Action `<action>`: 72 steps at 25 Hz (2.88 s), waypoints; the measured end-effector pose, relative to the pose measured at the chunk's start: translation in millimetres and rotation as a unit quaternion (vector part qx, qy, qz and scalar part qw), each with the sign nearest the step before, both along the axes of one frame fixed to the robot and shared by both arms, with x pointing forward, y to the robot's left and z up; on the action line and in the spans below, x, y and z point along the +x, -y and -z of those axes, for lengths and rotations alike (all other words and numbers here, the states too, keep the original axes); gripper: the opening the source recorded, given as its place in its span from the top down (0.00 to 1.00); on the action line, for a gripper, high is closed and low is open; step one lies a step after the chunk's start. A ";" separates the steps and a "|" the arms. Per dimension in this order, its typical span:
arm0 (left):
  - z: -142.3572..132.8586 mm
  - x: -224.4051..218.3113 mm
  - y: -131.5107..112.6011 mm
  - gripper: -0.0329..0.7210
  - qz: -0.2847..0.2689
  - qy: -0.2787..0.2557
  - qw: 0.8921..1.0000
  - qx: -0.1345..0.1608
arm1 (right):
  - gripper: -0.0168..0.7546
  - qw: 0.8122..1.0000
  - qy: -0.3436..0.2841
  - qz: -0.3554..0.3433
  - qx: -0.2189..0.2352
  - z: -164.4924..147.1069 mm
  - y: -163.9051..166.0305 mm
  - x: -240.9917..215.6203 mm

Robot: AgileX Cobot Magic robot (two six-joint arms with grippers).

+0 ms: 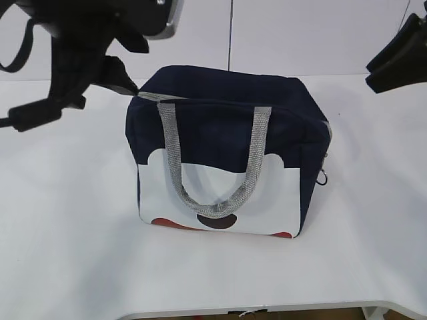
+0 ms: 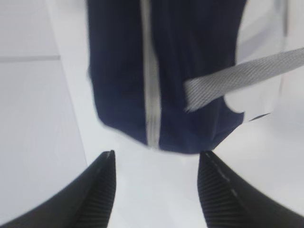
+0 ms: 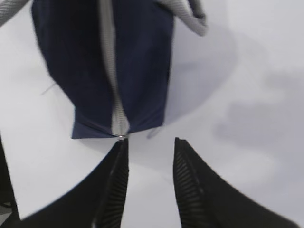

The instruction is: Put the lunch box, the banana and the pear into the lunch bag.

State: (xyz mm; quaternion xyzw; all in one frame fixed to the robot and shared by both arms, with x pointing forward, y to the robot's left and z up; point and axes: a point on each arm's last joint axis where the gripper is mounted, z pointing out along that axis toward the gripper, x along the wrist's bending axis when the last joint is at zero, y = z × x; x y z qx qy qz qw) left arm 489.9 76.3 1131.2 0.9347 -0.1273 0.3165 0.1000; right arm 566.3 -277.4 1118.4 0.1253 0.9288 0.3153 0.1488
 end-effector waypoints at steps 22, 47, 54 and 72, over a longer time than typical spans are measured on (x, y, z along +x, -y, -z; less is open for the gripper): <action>-94.4 -38.1 -110.7 0.43 -0.311 0.047 0.908 -0.276 | 0.61 0.987 0.023 0.159 -0.031 -71.2 9.7 -60.9; -100.0 -217.7 -220.2 0.35 -0.354 -0.015 0.810 -0.467 | 0.61 0.978 0.122 0.165 -0.027 -128.4 -18.5 -158.0; -54.0 -262.0 -234.6 0.35 -0.324 -0.080 0.802 -0.495 | 0.61 0.977 0.116 0.176 -0.022 -128.3 -18.3 -158.0; 63.5 -256.9 -217.6 0.35 -0.330 -0.168 0.800 -0.472 | 0.61 0.977 0.111 0.183 -0.016 -128.2 -18.3 -158.0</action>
